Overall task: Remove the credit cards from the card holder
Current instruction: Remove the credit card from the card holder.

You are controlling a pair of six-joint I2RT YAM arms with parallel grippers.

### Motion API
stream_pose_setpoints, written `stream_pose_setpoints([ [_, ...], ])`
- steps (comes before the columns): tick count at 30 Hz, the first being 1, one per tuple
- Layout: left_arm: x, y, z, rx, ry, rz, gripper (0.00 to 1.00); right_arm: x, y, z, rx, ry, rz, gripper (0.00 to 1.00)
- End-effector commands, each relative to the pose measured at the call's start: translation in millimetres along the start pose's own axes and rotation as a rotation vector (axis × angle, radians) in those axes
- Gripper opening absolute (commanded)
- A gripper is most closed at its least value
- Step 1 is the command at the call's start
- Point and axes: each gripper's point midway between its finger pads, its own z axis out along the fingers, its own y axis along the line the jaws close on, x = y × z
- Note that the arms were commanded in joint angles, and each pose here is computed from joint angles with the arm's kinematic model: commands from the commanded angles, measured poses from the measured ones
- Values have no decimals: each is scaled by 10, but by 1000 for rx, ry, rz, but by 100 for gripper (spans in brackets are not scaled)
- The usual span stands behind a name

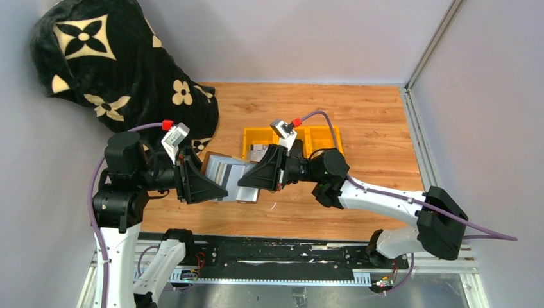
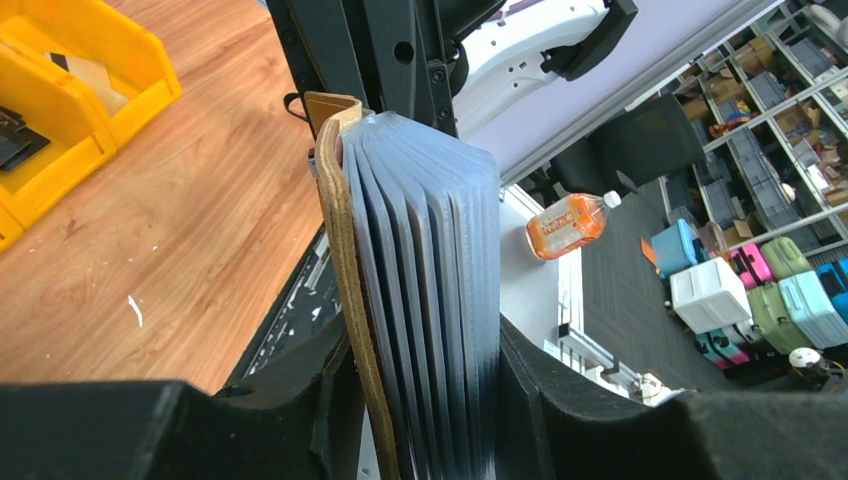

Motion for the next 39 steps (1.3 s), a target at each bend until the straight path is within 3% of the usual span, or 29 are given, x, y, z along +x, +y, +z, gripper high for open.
stream_pose_setpoints([
  [1,19,-290,-41,100,25,28,34,52,-35,-84,17,4,2,0],
  [9,21,-264,-36,91,23,22,29,23,50,-73,-21,-7,-7,1],
  [13,13,-254,-35,78,17,27,21,-24,126,-11,-59,-15,-9,21],
  [19,8,-269,-39,79,16,32,15,-48,167,50,-94,-25,-5,28],
  [25,-7,-271,-38,76,14,37,15,-17,125,-12,-81,-32,9,0],
  [39,-55,-227,-34,36,-4,58,15,-14,-68,-327,93,-4,-13,0],
])
